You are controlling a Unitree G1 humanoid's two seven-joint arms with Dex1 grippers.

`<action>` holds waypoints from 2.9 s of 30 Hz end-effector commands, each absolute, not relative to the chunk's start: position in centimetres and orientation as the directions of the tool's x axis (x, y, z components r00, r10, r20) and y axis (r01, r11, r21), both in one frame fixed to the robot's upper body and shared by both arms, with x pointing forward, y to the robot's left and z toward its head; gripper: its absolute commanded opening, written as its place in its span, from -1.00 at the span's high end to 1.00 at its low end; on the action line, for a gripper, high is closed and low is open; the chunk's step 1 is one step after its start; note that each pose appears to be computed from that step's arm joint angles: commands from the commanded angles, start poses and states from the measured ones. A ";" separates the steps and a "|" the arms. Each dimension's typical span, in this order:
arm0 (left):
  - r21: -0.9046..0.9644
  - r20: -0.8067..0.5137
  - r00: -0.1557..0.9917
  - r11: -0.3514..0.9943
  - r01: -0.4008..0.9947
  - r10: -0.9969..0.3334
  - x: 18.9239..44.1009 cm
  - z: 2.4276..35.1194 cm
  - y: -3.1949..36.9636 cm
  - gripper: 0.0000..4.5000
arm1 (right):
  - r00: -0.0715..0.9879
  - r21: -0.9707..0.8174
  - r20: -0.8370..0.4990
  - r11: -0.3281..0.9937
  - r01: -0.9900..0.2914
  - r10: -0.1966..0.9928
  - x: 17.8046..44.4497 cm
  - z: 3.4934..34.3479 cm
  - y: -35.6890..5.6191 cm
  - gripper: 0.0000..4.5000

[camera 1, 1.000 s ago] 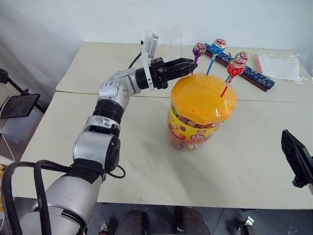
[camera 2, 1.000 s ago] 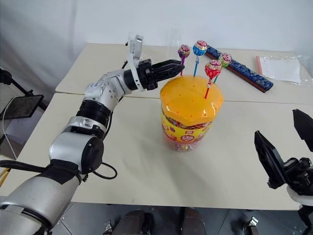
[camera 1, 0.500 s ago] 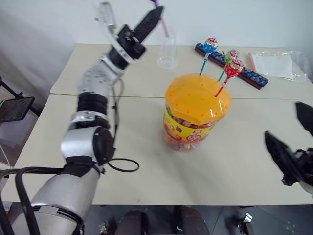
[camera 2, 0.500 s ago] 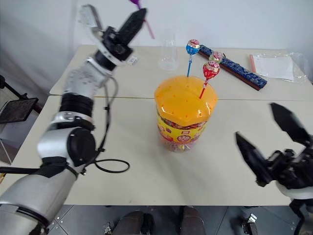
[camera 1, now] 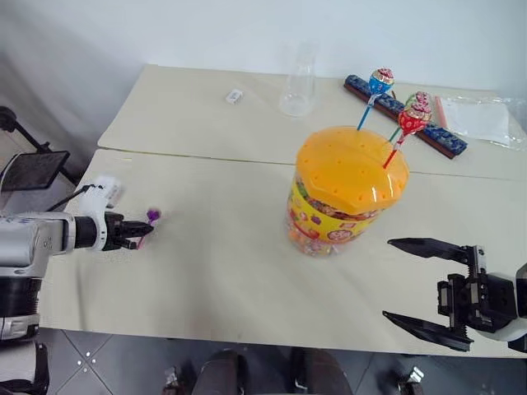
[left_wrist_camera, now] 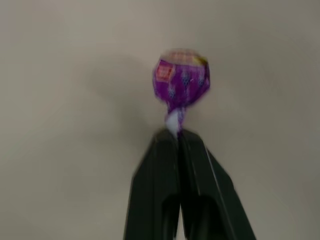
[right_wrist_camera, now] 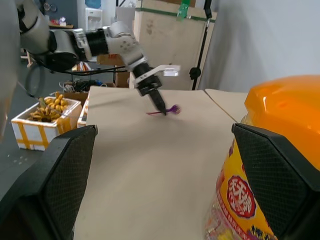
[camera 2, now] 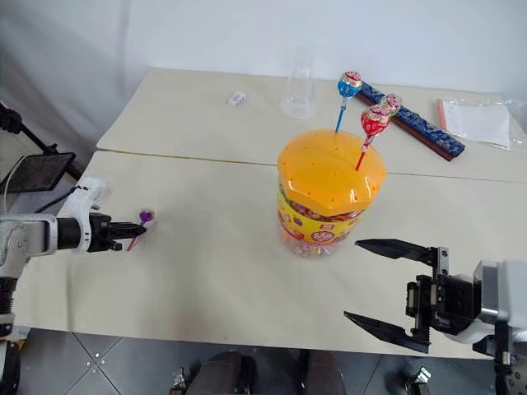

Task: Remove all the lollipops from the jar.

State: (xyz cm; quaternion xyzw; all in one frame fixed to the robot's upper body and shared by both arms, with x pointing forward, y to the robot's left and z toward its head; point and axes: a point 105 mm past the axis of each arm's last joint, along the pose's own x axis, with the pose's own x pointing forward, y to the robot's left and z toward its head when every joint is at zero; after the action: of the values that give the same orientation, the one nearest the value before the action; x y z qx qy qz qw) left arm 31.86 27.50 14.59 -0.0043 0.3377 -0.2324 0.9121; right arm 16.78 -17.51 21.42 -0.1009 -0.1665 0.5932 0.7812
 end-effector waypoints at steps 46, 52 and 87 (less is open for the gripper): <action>0.246 0.168 -0.078 -0.035 0.969 -0.983 35.6 33.0 -2.4 0.88 | 0.720 -0.199 0.572 0.918 -0.343 0.393 14.6 23.6 -24.3 -1.00; 0.212 0.339 -0.126 -0.055 0.976 -0.932 34.9 35.4 -1.2 0.99 | 0.708 -0.200 0.576 0.910 -0.362 0.408 14.9 23.7 -23.9 -1.00; -0.117 -0.582 0.677 0.871 0.478 -0.450 26.2 13.0 28.1 0.72 | 0.188 -0.399 0.080 0.204 -0.894 0.979 18.4 22.2 -20.6 -1.00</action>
State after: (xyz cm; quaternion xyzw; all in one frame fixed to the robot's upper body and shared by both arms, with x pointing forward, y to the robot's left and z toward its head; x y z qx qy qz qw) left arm 25.86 28.30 12.19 0.0110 0.3316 -0.2494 0.9098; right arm 18.51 -20.44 21.73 -0.1238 -0.1543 0.6204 0.7590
